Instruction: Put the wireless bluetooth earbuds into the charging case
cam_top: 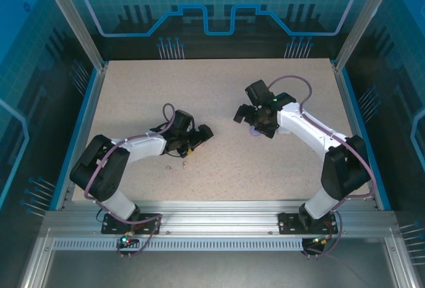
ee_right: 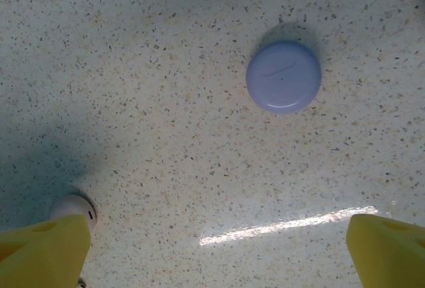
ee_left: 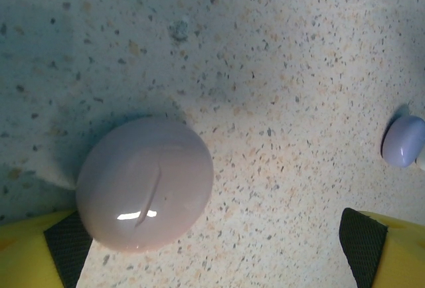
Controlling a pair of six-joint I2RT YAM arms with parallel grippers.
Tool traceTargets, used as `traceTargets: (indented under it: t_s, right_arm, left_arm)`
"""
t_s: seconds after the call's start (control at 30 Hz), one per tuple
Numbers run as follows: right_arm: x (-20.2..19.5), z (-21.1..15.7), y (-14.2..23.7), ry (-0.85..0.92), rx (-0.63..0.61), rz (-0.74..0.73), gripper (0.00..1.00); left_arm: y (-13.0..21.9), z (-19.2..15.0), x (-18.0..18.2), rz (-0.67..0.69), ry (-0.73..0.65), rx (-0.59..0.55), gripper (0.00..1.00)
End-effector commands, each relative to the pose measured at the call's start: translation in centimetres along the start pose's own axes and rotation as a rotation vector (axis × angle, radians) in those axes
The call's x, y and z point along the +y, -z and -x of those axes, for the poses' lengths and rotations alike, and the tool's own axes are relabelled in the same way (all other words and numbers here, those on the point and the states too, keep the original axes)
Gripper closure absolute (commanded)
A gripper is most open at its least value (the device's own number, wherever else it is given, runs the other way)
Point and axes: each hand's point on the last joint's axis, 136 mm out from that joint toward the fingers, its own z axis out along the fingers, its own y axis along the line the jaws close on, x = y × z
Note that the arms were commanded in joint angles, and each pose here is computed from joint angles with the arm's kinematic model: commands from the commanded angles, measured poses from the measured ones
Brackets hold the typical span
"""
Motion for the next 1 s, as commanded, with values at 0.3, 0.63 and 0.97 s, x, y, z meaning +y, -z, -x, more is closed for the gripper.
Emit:
traceTargets:
  t_s: [0.3, 0.63, 0.97]
  right_arm:
    - [-0.7, -0.3, 1.2, 0.027, -0.023, -0.013, 0.00]
    - [-0.5, -0.6, 1.1, 0.057, -0.020, -0.014, 0.00]
    - [0.3, -0.8, 1.2, 0.116, -0.025, -0.014, 0.00]
  left_arm:
    - [-2.1, 1.8, -1.7, -0.015, -0.004, -0.022, 0.01]
    - [-2.8, 3.3, -4.3, -0.042, -0.044, -0.025, 0.01]
    - [-1.7, 4.8, -6.2, -0.067, -0.078, -0.051, 0.01]
